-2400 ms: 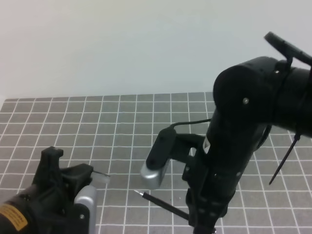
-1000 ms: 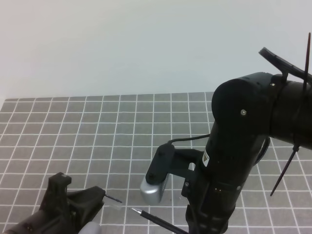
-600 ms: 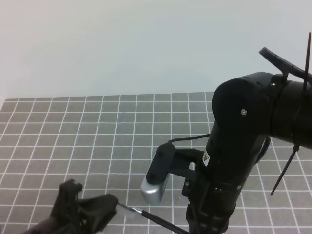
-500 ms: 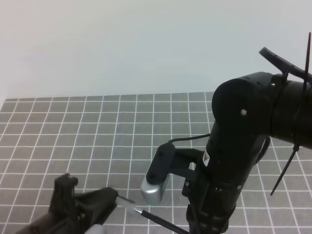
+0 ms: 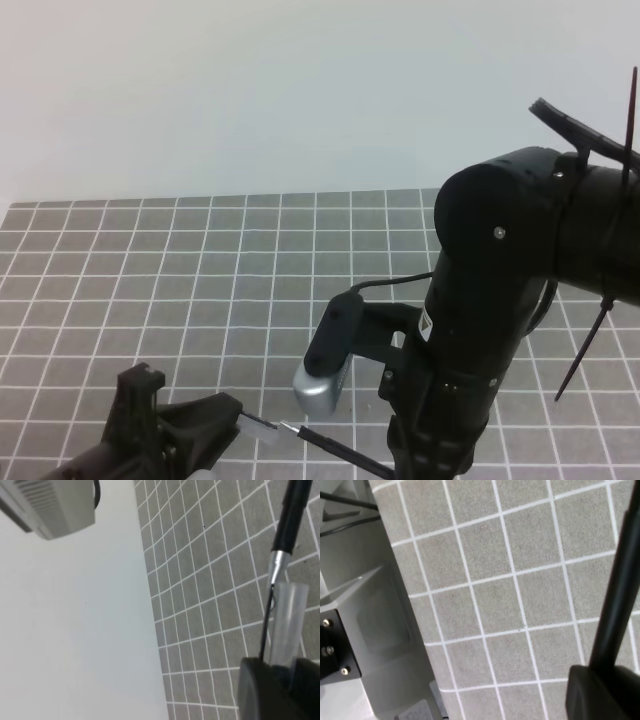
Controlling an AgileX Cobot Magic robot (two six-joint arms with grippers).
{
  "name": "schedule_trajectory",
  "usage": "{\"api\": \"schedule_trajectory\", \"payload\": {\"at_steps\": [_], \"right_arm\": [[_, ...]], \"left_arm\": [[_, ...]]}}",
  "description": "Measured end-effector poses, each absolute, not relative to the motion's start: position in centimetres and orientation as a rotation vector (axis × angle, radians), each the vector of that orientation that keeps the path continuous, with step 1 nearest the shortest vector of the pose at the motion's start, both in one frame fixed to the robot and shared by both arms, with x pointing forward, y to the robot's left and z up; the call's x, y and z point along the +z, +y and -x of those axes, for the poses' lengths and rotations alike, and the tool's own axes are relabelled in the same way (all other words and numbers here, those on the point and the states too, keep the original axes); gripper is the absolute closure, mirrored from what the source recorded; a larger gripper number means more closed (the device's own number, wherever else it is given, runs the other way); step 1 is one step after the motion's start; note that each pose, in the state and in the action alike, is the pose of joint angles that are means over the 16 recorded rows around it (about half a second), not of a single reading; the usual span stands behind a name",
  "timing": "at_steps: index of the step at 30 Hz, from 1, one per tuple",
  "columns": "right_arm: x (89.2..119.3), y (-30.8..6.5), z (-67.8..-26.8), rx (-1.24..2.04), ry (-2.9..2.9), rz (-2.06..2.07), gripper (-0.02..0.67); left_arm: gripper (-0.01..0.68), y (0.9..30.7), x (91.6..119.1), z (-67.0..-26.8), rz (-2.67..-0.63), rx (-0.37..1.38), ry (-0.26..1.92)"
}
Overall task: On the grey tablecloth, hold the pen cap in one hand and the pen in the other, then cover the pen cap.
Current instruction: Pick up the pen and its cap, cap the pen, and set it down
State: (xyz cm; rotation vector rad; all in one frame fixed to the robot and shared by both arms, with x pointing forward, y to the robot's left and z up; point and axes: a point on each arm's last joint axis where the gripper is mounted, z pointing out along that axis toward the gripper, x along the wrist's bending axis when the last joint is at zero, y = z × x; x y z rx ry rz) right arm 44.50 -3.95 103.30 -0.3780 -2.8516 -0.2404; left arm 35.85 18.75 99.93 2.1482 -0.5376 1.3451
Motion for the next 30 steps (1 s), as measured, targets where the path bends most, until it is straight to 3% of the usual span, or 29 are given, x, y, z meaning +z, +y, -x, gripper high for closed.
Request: {"api": "schedule_trajectory", "payload": {"at_steps": [30], "right_arm": [[103.6, -4.5, -42.9, -0.201, -2.875, 0.374, 0.652]], "left_arm": [[0.600, 18.8, 99.7, -35.7, -2.175, 1.326, -0.586]]}}
